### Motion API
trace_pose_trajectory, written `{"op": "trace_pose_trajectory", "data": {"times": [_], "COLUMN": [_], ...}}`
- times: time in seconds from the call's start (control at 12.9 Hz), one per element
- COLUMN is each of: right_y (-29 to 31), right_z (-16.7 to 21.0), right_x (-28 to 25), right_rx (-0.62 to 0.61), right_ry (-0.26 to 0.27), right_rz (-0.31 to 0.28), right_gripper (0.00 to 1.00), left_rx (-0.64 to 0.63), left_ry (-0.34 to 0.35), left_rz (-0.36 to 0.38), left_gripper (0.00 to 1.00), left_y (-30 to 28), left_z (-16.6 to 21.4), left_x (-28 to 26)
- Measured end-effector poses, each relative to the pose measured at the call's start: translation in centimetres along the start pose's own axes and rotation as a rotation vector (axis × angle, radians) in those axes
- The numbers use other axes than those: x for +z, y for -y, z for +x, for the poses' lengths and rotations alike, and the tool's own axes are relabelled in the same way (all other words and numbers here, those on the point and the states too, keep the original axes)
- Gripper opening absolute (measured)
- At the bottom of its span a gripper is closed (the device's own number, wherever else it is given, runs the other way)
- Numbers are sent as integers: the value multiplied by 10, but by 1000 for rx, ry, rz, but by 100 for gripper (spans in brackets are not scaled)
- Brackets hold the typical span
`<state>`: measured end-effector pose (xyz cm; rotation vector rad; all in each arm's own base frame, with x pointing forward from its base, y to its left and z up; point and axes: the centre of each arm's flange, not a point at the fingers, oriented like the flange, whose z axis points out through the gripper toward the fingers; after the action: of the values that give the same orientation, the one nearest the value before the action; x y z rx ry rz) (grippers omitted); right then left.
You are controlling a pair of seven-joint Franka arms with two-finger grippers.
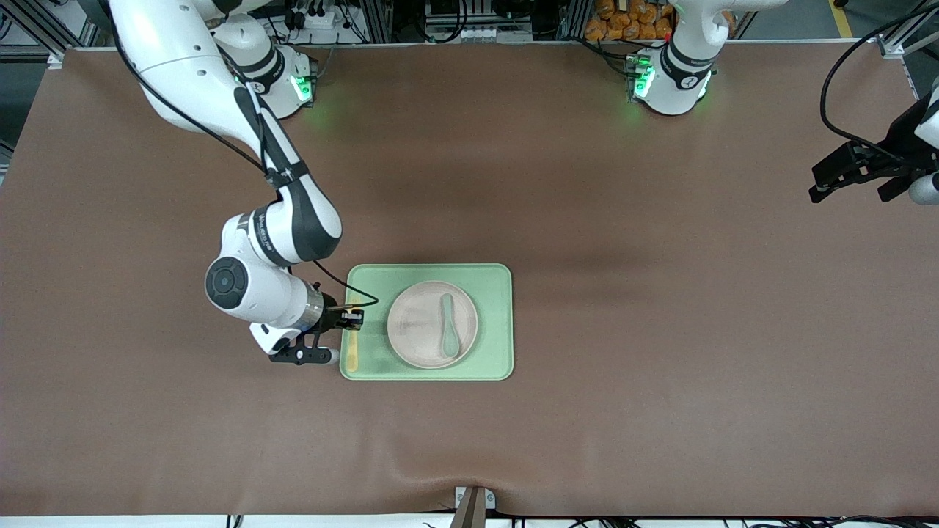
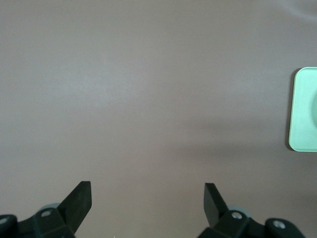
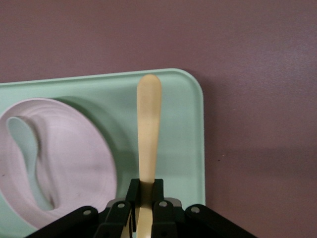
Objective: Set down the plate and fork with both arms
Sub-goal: 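Lift the fork off the plate and lower it beside the plate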
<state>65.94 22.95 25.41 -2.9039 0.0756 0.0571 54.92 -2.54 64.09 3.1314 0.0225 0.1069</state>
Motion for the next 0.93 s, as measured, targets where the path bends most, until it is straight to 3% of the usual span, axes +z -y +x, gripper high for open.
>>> {"op": "trace_pose_trajectory", "data": {"times": [0.47, 0.93], "right_y": [-3, -3], "right_z": [-4, -21], "right_x": [31, 60], "right_rx": [34, 31], "right_ry": [-3, -1], "right_rz": [30, 17], "right_gripper": [14, 14], "left_rx": [1, 2], "left_ry": [6, 13], "left_rz": [0, 0], "left_gripper": [100, 100], "left_y": [-1, -1], "left_z": [-1, 0], "left_x": [1, 3]}}
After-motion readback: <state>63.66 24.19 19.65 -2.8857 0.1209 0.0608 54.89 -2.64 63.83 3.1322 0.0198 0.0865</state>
